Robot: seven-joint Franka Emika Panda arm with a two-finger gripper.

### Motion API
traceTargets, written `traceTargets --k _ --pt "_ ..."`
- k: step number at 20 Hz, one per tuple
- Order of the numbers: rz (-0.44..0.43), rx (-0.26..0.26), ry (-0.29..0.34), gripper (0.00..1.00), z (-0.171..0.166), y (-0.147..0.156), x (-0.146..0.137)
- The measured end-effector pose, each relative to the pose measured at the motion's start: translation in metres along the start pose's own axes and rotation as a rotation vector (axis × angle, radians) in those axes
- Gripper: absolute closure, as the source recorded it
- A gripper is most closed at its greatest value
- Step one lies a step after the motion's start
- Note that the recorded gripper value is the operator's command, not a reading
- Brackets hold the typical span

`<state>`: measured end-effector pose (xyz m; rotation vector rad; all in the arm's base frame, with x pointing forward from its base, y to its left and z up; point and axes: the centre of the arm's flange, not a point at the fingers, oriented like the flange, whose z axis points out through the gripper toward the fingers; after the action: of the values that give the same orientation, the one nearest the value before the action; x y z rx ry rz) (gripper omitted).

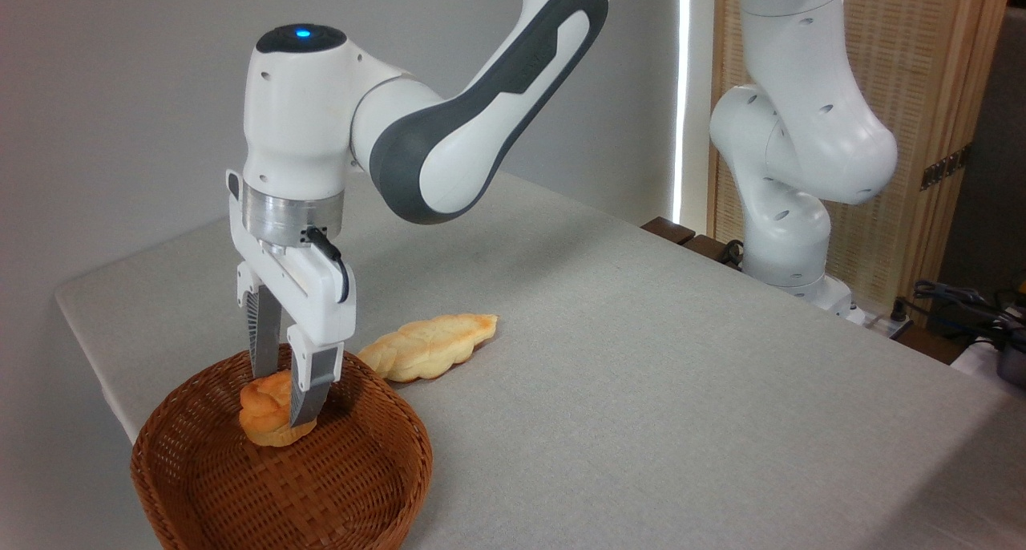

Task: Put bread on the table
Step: 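Move the open gripper over the basket and lower onto the orange bun, then close the gripper on the orange bun inside the basket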

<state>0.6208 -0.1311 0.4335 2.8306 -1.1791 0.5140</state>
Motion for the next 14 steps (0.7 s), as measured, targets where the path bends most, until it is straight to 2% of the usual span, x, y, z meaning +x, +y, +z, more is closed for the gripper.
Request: traceTargets --k 11,13,14 --pt "0.008 0.005 0.016 0.03 0.02 0.003 0.004" --pt "0.008 0.006 0.017 0.12 0.02 0.003 0.004" --pt "0.008 0.006 0.017 0.24 0.02 0.003 0.004"
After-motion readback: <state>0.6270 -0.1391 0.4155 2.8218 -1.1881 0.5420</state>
